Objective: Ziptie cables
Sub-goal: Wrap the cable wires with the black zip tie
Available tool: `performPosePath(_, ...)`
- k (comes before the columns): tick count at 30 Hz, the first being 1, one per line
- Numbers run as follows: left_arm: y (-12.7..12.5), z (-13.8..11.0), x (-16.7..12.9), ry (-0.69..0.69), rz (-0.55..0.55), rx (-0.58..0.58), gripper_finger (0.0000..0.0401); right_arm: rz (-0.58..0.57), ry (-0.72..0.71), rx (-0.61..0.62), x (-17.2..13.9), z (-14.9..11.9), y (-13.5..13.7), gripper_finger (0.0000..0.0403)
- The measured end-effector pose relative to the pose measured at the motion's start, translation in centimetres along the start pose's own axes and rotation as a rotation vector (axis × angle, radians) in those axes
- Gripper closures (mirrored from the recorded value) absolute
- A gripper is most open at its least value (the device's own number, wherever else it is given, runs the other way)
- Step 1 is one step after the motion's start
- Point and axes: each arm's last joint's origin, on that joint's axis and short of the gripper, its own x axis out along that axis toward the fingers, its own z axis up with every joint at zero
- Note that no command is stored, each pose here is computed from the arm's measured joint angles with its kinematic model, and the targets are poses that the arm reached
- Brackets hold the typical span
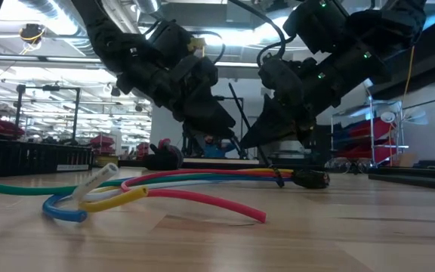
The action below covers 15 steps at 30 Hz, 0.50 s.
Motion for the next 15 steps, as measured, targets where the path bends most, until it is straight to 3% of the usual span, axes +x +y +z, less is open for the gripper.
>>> performPosePath(15, -0.06, 0.05, 0.02, -0.006, -0.002, 0.029, 0.0226, -0.001, 0.0, 0.0, 0.0, 0.0, 0.0, 0.0403)
